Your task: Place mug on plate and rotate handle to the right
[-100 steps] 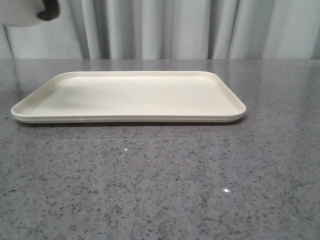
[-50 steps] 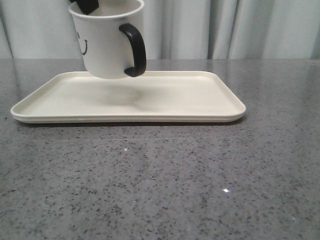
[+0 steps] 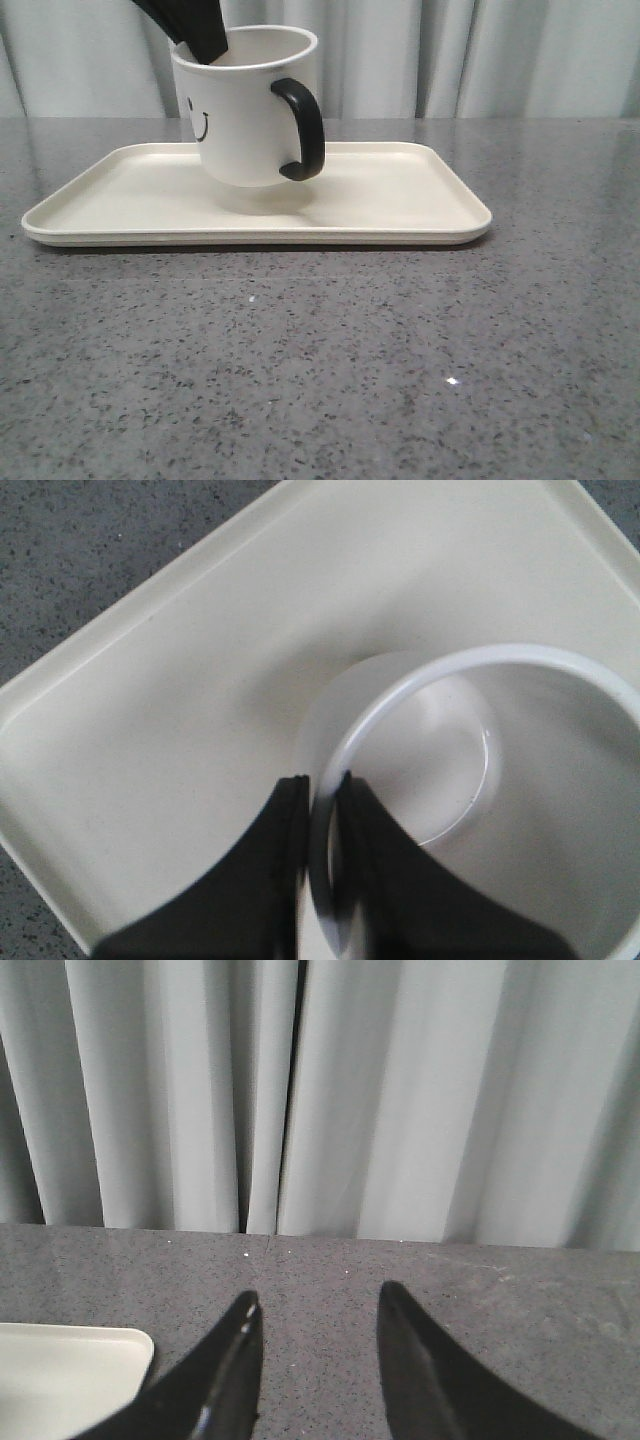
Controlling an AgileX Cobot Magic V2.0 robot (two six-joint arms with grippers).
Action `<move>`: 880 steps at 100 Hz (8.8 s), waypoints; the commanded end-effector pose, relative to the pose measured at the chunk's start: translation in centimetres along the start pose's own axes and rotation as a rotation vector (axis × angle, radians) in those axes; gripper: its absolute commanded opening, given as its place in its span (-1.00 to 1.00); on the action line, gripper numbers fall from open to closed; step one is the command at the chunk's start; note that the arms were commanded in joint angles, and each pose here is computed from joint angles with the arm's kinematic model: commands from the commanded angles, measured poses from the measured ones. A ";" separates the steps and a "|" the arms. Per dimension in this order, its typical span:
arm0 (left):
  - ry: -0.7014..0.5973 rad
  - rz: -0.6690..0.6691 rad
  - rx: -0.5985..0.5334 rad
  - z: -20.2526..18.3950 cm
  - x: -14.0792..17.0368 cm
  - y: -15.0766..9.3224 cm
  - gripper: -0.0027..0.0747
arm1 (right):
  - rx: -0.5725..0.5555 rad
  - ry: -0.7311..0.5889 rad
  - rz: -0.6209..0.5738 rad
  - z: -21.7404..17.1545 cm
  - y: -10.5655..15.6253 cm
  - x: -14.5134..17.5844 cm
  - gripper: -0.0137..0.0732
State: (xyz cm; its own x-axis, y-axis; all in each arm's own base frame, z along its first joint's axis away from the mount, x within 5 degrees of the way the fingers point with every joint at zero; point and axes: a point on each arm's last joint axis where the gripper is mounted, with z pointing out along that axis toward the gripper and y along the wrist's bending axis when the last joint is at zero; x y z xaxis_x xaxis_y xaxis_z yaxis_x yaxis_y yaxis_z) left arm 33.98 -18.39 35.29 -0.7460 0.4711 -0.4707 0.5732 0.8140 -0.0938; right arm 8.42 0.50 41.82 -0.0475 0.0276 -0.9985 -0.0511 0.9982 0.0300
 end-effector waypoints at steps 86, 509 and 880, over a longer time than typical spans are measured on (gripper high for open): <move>0.003 -0.003 0.044 -0.3 -0.4 -0.7 -0.96 | 0.013 -0.081 -0.005 -0.1 -0.1 -1.5 0.01; -0.573 -0.269 -0.653 -25.1 22.2 0.3 -0.98 | -0.798 0.732 -0.095 24.6 17.7 2.6 0.00; -0.480 -0.287 -0.634 -23.4 22.7 0.6 -0.98 | -1.120 0.789 -0.654 29.9 21.7 5.3 -0.94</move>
State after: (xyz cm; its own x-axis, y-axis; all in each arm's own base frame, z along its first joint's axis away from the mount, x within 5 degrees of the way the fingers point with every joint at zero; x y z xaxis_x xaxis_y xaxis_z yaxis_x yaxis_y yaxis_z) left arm 9.30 0.72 44.01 -0.5947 0.1403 -0.7916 -0.0092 0.9834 0.1812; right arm 38.59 24.38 33.12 -0.2414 -0.7832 -0.5730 -0.9508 0.3089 -0.0218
